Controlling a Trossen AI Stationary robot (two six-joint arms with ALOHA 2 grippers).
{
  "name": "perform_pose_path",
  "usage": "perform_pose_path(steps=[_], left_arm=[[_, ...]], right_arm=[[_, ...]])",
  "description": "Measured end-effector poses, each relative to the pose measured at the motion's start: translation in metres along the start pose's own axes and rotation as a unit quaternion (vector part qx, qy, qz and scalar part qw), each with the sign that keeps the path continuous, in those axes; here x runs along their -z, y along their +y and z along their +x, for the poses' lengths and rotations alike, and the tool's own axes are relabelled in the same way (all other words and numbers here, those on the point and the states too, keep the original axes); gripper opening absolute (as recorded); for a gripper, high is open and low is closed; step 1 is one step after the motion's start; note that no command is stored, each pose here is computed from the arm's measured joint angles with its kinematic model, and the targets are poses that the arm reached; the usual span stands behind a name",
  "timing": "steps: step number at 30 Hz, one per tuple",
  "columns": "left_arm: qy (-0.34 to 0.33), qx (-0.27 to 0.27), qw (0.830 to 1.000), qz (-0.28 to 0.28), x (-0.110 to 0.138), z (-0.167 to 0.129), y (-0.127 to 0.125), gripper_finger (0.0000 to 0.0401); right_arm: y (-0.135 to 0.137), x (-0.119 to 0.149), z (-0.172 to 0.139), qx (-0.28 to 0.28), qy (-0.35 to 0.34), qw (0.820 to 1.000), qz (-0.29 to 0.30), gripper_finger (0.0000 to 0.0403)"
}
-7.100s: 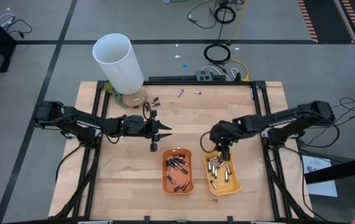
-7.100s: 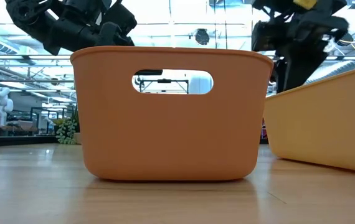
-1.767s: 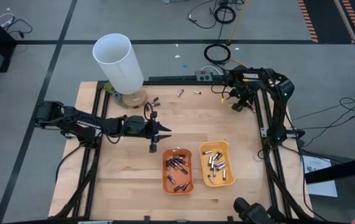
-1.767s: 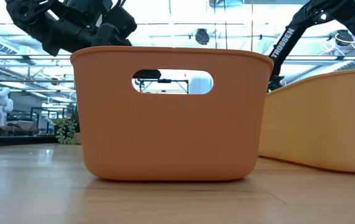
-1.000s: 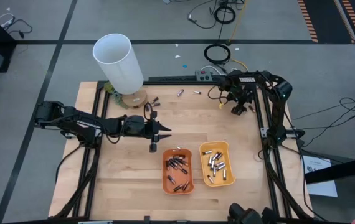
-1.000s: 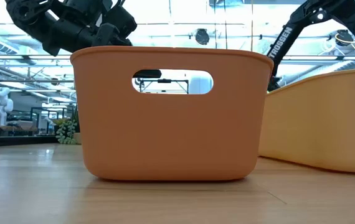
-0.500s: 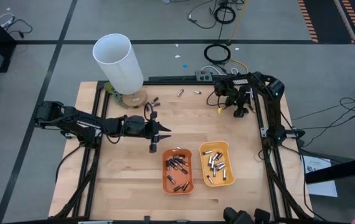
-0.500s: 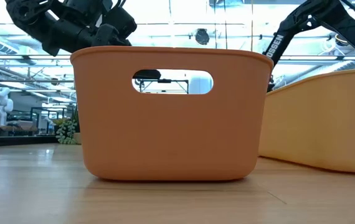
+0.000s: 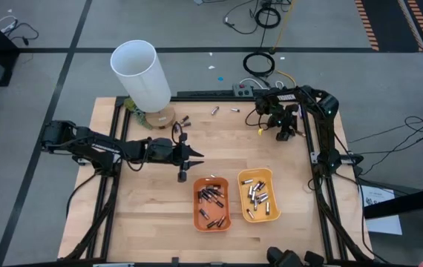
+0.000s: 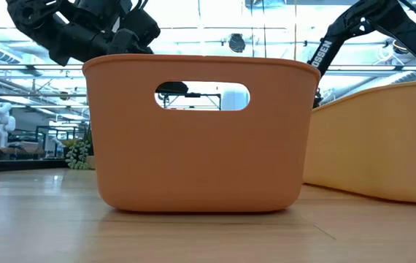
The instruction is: Sort batteries
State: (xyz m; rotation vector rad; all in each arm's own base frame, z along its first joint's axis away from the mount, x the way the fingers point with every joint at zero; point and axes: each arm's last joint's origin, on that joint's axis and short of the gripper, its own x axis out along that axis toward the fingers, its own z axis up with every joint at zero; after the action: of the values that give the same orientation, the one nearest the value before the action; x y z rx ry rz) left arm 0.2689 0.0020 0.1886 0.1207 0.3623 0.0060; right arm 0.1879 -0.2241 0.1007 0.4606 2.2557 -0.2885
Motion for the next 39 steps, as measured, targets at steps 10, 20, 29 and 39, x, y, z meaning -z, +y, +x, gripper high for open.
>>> perform_pose_path(steps=[10,20,29,39], left_arm=[[0.002,0.0,1.0,0.0,0.0,0.0,0.0,0.0113],[0.002,0.001,1.0,0.0,0.0,0.0,0.0,0.0113],[0.002,0.0,1.0,0.0,0.0,0.0,0.0,0.0113],[0.002,0.0,1.0,0.0,0.0,0.0,0.0,0.0113]], right_arm=[[0.002,0.002,0.0,-0.027,0.009,0.998,0.064,0.0123],[0.016,0.005,0.015,-0.004,0.033,0.999,0.039,0.0074],[0.017,0.005,0.013,-0.006,0.031,0.999,0.022,0.002],[0.016,0.022,-0.017,-0.011,-0.02,0.999,0.03,0.0019]])
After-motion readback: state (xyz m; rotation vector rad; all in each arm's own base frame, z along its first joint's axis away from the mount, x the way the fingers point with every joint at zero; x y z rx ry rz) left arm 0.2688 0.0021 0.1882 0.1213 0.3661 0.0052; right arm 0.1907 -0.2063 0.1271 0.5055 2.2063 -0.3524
